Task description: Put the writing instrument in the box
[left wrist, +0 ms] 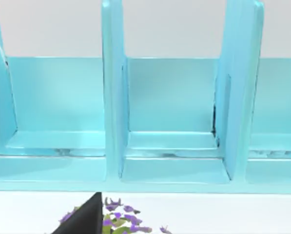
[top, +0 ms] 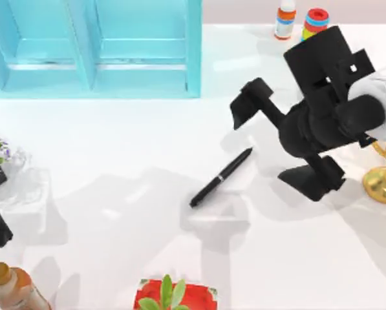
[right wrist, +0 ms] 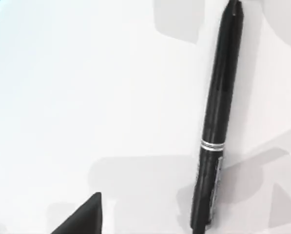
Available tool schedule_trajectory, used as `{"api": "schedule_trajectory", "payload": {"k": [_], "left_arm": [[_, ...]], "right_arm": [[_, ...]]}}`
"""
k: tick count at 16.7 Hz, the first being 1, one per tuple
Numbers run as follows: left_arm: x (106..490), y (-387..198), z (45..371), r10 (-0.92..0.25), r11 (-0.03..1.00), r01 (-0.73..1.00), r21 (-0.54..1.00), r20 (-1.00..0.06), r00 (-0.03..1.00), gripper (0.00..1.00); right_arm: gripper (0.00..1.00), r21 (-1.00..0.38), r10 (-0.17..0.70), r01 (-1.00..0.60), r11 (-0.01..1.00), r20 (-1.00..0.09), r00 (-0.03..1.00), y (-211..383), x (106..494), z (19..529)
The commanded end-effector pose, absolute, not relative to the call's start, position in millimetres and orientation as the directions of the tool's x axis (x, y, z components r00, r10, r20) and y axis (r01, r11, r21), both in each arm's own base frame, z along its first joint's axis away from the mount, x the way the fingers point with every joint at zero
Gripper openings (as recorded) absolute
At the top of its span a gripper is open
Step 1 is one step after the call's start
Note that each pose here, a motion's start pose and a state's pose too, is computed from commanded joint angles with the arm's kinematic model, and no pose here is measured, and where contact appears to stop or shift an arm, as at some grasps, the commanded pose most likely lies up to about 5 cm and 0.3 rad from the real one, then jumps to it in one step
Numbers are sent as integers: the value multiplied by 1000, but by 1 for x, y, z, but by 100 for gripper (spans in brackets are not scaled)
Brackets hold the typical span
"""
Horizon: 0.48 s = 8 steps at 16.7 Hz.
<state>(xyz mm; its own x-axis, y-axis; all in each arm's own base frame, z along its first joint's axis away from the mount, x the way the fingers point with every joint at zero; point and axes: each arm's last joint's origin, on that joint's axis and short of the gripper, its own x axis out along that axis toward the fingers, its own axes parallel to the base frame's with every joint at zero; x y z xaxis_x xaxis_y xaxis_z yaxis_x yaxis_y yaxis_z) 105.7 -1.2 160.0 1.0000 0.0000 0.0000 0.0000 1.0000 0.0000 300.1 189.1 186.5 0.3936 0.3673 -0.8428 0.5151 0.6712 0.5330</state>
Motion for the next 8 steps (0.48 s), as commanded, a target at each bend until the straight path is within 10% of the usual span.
{"api": "schedule_trajectory", "payload": {"k": [8], "left_arm": [[106,-1,160,0,1000,0,0,0,1000,100]], "right_arm": [[100,466,342,602,648,-885,317,205,319,162]]}}
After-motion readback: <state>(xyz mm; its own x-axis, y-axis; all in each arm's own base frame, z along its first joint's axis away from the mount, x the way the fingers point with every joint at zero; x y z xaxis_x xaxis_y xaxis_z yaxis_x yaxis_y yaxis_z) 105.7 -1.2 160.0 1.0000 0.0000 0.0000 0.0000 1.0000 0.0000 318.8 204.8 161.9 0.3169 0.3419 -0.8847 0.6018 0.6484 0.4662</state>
